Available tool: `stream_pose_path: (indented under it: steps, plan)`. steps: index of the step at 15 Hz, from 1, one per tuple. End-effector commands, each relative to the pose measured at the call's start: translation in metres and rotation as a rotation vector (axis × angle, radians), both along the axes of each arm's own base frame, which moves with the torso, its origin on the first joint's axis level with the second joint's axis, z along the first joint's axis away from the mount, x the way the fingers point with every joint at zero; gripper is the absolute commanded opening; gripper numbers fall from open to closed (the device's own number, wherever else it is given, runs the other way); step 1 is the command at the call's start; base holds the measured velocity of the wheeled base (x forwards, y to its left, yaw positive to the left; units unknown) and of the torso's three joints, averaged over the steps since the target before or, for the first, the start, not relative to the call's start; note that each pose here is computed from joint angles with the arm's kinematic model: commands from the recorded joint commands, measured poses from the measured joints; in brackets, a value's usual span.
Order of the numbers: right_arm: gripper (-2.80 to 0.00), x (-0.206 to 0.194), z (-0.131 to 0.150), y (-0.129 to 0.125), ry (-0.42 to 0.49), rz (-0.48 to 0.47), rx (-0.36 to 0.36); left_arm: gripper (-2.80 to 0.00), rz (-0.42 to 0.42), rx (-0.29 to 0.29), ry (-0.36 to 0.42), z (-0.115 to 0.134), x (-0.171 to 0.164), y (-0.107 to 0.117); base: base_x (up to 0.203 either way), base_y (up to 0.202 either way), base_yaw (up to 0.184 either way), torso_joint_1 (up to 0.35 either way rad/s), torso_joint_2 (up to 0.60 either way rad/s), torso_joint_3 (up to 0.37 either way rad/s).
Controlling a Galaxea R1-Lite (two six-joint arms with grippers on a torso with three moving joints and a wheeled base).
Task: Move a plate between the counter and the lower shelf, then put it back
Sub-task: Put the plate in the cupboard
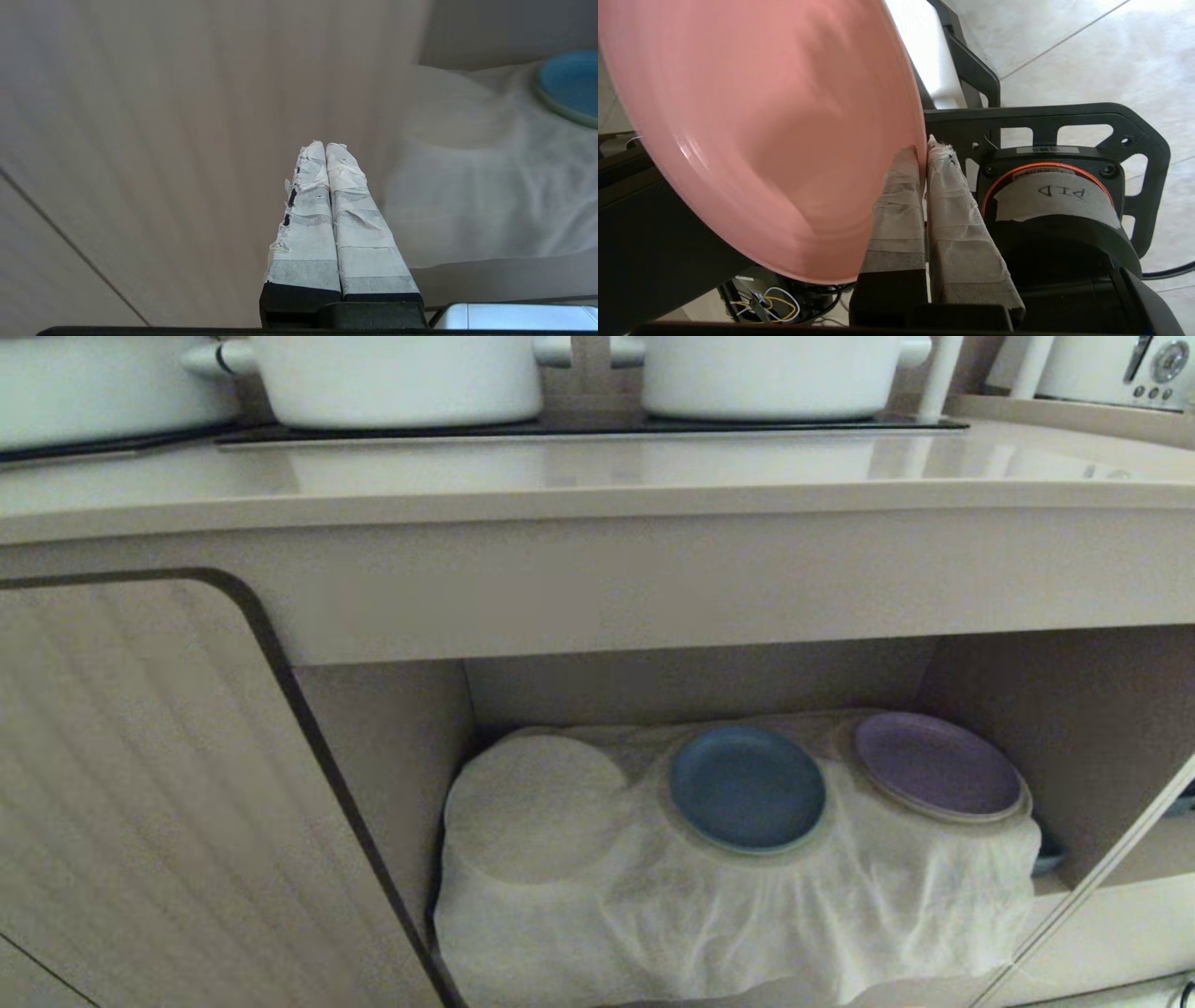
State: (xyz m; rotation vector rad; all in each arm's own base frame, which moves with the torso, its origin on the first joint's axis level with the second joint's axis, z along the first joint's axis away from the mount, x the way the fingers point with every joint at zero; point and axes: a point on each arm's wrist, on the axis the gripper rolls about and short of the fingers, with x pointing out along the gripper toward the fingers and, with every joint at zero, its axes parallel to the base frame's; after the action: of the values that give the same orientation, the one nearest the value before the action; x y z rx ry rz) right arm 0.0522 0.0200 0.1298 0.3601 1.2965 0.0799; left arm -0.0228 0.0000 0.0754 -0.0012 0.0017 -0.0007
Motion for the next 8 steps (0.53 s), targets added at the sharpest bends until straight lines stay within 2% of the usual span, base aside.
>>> stream_pose_path:
  steps: [1, 8]
  plan:
    - [-2.80, -0.0003, -0.0003, 0.0000, 0.006, -0.002, 0.000, -2.80, 0.001, 0.000, 0.000, 0.0000, 0.0000, 0.0000, 0.000, 0.196, -0.002, -0.002, 0.01, 0.001]
    - [-2.80, -0.0006, -0.0003, -0.0001, 0.006, -0.002, 0.000, -2.80, 0.001, 0.000, 0.000, 0.0000, 0.0000, 0.0000, 0.000, 0.197, -0.002, 0.002, 0.00, -0.001]
